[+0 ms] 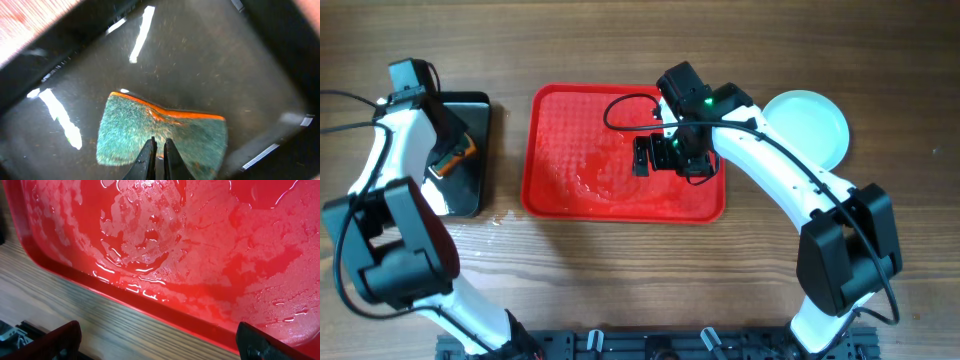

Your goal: Clean dirty plates on tray and stack at the side

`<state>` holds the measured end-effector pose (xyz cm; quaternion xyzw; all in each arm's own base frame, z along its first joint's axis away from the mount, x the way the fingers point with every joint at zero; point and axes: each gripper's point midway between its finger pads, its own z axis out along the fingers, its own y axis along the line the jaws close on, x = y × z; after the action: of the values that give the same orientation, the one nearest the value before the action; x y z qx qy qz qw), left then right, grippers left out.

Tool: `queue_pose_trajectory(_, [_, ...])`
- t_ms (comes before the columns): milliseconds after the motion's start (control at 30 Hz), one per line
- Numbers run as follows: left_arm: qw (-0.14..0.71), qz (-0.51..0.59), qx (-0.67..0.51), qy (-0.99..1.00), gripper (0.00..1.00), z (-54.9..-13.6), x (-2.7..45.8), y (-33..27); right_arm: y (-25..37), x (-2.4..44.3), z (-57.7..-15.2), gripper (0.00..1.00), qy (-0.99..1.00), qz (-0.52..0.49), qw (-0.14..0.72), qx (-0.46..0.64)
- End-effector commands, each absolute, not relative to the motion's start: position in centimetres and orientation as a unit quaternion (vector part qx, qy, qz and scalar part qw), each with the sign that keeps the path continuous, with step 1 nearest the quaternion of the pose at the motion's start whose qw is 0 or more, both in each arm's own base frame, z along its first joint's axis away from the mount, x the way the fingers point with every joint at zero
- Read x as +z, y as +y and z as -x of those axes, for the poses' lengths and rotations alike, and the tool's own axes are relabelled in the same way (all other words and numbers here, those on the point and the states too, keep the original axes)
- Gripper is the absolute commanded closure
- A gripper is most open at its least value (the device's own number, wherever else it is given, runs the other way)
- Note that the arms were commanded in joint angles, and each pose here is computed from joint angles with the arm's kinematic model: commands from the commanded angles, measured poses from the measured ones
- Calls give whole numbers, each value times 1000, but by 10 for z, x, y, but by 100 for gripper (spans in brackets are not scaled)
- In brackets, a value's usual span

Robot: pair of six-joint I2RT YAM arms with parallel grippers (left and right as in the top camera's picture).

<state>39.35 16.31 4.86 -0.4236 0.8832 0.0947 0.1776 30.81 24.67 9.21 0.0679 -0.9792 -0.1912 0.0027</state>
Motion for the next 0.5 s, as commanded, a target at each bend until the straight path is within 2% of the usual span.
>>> queue_pose_trajectory(0, [121, 412, 99, 898, 96, -384, 3, 162, 245, 93, -308, 0, -980, -73, -3, -185])
queue_pose_trajectory(100, [105, 404, 103, 903, 96, -380, -6, 161, 245, 93, -308, 1, -980, -67, -2, -185])
queue_pose_trajectory(167, [136, 405, 94, 899, 96, -387, 24, 161, 248, 95, -312, 0, -980, -52, -7, -191])
queue_pose_trajectory(267, [198, 407, 86, 887, 96, -389, 96, 161, 257, 120, -318, 0, -974, -48, -25, -220])
queue_pose_trajectory(300, [230, 410, 76, 879, 90, -387, 125, 159, 257, 134, -317, 0, -971, -52, -41, -228])
queue_pose_trajectory(333, [251, 408, 58, 876, 74, -385, 146, 153, 254, 149, -314, 0, -969, -57, -53, -234])
queue_pose_trajectory(400, [292, 389, -13, 874, 10, -380, 191, 127, 243, 191, -295, 0, -964, -63, -80, -247])
queue_pose_trajectory(433, [294, 384, -30, 875, 1, -377, 197, 119, 239, 203, -288, 0, -962, -64, -88, -251])
queue_pose_trajectory(467, [291, 378, -52, 877, 0, -373, 203, 110, 228, 221, -274, 0, -962, -64, -99, -248])
